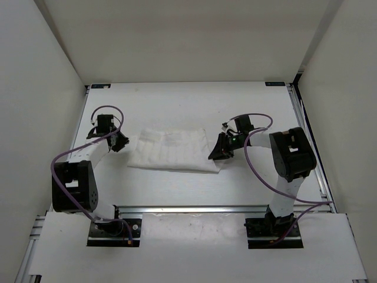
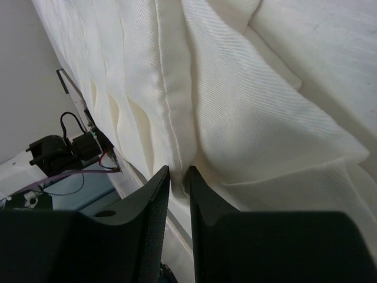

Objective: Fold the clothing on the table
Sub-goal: Fold the skirt

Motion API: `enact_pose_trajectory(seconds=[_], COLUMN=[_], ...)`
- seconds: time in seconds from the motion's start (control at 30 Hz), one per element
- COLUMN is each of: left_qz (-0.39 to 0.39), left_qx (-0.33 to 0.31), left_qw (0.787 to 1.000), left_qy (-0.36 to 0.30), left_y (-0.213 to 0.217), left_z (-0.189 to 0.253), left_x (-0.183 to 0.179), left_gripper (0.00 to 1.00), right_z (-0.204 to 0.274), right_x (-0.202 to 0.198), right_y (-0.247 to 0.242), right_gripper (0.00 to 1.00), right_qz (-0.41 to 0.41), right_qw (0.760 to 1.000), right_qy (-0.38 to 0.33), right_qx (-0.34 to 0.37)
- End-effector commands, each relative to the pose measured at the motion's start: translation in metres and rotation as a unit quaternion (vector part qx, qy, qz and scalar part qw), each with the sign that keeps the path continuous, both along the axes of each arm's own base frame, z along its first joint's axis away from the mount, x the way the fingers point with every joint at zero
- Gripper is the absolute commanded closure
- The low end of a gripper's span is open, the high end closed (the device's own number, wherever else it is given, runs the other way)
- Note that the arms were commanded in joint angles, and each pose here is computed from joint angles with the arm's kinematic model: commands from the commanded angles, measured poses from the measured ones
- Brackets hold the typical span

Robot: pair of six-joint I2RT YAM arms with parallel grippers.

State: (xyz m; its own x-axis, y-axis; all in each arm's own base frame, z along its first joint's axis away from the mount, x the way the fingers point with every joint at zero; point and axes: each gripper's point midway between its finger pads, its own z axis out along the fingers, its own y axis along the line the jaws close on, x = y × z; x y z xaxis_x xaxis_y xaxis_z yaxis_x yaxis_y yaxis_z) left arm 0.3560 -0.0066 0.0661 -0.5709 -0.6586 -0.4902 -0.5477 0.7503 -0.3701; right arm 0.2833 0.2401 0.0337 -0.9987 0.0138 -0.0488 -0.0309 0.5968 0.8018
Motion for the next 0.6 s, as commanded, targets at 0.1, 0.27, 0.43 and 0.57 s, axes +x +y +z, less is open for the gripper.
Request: enact_pose_trajectory(seconds=[0.1,0.27,0.43,0.57], left_qz=[-0.008,-0.003,0.003,-0.01], left_qx=[0.007,-0.003,-0.005,0.011], left_qw=[0.999,0.999,0.999,0.999], left_qy=[-0.037,-0.037,-0.04,-0.029], left_y=[-0.005,-0.007,-0.007,-0.019], left_z=[0.014,0.007,0.001,-0.007], left_x=[0.024,0.031,0.043,0.047], left_gripper=[0.63,0.74,1.0,1.0], right_z=[0.017,0.017,0.021,0.02], right_x=[0.005,0.004,-0.002,-0.001], right_y=[0.004,0.006,0.01,0.005], right_gripper=[0.74,0.79,0.86,0.87], right_qz=[0.011,0.014,0.021,0.017], right_qw=[0.999,0.999,0.999,0.999], right_qy=[-0.02,-0.02,-0.019,-0.015], right_qx=[0.026,0.025,0.032,0.032])
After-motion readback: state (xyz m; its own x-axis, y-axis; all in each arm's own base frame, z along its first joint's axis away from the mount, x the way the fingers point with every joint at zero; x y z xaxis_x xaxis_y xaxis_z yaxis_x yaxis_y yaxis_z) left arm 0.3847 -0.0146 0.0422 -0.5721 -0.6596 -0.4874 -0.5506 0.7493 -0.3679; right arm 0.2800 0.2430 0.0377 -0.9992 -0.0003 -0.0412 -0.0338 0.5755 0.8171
